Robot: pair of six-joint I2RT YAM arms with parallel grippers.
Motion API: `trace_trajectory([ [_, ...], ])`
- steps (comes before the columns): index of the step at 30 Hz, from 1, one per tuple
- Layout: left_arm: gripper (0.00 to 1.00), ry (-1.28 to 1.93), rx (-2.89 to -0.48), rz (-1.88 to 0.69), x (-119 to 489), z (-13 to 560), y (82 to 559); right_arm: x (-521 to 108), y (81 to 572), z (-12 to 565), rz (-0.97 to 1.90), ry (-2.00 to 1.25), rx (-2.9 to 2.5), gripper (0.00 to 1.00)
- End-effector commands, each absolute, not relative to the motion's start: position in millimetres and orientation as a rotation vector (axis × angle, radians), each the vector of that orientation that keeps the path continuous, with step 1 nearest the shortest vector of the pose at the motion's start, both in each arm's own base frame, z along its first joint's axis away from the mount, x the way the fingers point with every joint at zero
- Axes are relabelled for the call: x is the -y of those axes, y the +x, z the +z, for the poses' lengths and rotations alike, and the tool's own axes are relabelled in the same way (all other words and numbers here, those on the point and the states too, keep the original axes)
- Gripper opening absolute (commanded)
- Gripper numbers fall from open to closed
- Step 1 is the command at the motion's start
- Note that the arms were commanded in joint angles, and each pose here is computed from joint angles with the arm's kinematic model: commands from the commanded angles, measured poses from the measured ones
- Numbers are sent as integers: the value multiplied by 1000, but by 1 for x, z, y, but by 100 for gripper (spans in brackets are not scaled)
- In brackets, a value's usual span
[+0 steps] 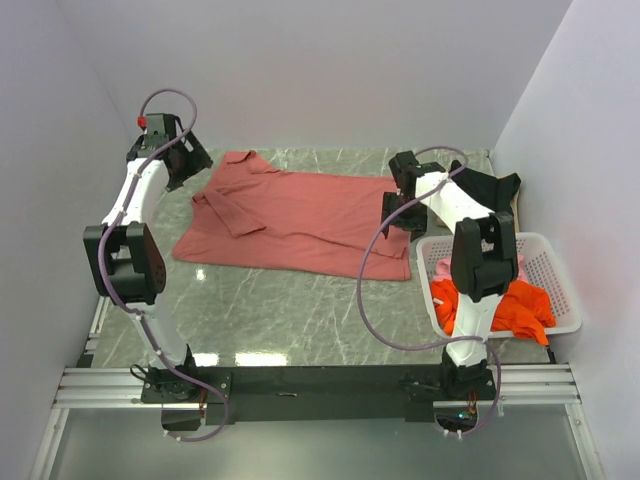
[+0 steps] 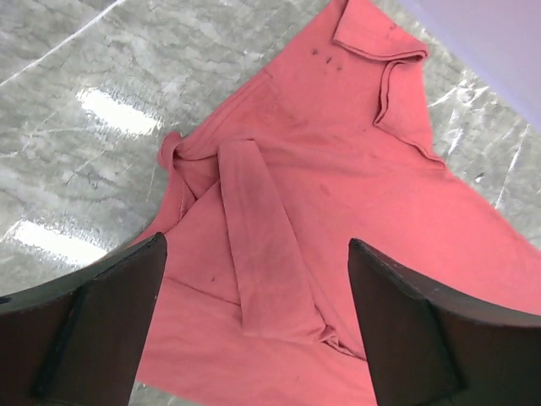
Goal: Fold and stack the t-shirts
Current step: Fold the tshirt
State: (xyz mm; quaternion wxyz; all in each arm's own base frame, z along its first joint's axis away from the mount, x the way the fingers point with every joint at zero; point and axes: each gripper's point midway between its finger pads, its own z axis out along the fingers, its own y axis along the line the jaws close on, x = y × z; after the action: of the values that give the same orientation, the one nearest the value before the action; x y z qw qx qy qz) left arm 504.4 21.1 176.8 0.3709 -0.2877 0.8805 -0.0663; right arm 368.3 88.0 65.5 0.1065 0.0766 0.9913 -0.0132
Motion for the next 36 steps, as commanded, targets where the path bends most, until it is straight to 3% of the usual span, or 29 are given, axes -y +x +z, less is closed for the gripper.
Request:
trace_trajectory([
  [1, 94, -719, -2126, -230, -18, 219, 499, -94, 391, 132, 56, 216, -2714, 75],
  [5, 95, -737, -2170, -313, 0, 190, 478, -120, 380, 142, 168, 144, -2687, 76],
  [8, 95, -796, -2262, -361, 11, 137, 451, -149, 360, 130, 250, 76, -2725, 73],
  [17, 96, -847, -2332, -513, 34, 75, 428, -177, 335, 69, 307, 39, -2826, 69],
  [26, 97, -1008, -2348, -416, -1, 38, 377, -176, 314, 27, 271, 17, -2916, 69],
  [36, 97, -1083, -2372, -343, -40, 26, 335, -193, 258, 3, 272, -69, -3034, 69],
])
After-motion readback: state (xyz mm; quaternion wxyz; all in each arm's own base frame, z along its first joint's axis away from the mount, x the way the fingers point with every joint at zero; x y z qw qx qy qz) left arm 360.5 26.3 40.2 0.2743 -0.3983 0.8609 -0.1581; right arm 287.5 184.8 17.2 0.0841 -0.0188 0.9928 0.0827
